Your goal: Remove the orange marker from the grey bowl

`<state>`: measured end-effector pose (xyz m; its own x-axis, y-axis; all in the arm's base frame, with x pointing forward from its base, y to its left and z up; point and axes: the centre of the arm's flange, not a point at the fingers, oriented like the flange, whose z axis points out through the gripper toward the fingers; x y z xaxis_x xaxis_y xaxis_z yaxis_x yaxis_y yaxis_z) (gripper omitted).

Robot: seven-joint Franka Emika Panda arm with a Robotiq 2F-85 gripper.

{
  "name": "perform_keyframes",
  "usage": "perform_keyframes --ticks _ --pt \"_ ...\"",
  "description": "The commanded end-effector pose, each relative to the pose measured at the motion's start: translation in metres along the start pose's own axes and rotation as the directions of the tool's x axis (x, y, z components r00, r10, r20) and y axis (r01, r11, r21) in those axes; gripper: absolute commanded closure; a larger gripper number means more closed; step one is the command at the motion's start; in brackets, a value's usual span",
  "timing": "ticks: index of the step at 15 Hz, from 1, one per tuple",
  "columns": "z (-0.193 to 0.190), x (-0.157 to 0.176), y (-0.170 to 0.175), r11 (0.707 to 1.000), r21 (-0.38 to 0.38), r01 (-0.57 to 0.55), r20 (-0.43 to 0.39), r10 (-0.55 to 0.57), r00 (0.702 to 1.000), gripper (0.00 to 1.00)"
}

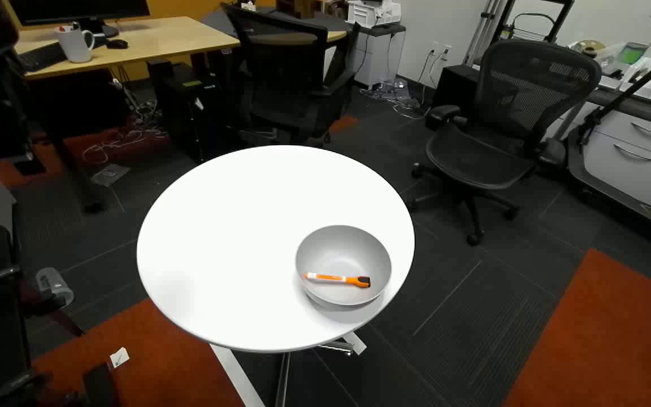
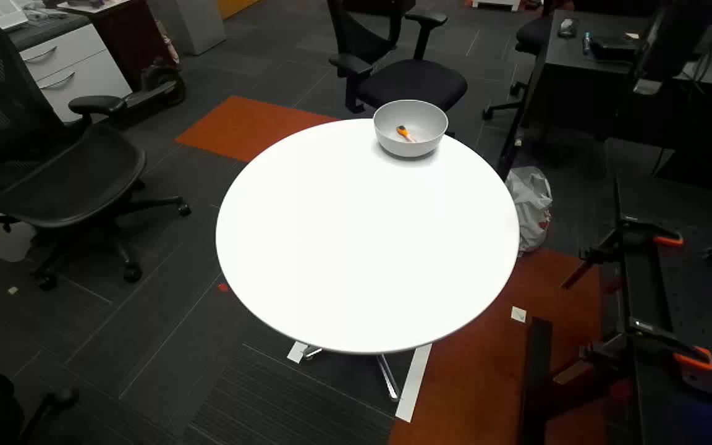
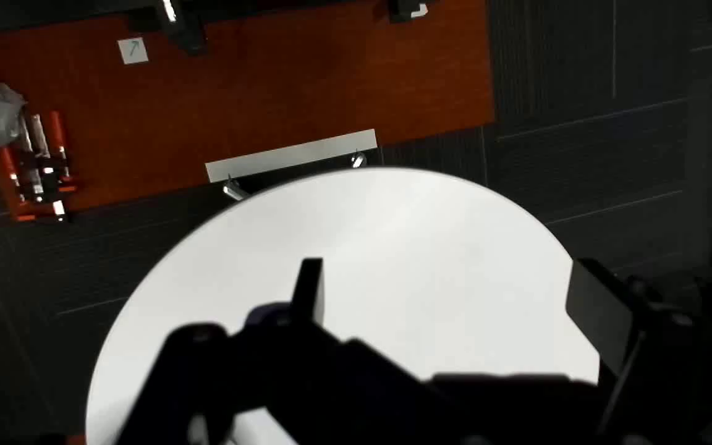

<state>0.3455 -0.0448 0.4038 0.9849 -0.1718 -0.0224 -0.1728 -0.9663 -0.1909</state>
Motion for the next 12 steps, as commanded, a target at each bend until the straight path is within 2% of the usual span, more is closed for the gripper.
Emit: perform_keyframes --ticks 1,7,12 --pt "0.0 0.0 0.0 1.0 0.0 0.0 0.0 0.0 1.0 0.0" --pt "0.001 0.003 -0.001 1.0 -0.013 -0.014 -0.006 0.013 1.0 0.0" --pt "-0.024 0.029 0.022 0.994 -0.031 -0.11 -0.105 0.106 0.989 0.0"
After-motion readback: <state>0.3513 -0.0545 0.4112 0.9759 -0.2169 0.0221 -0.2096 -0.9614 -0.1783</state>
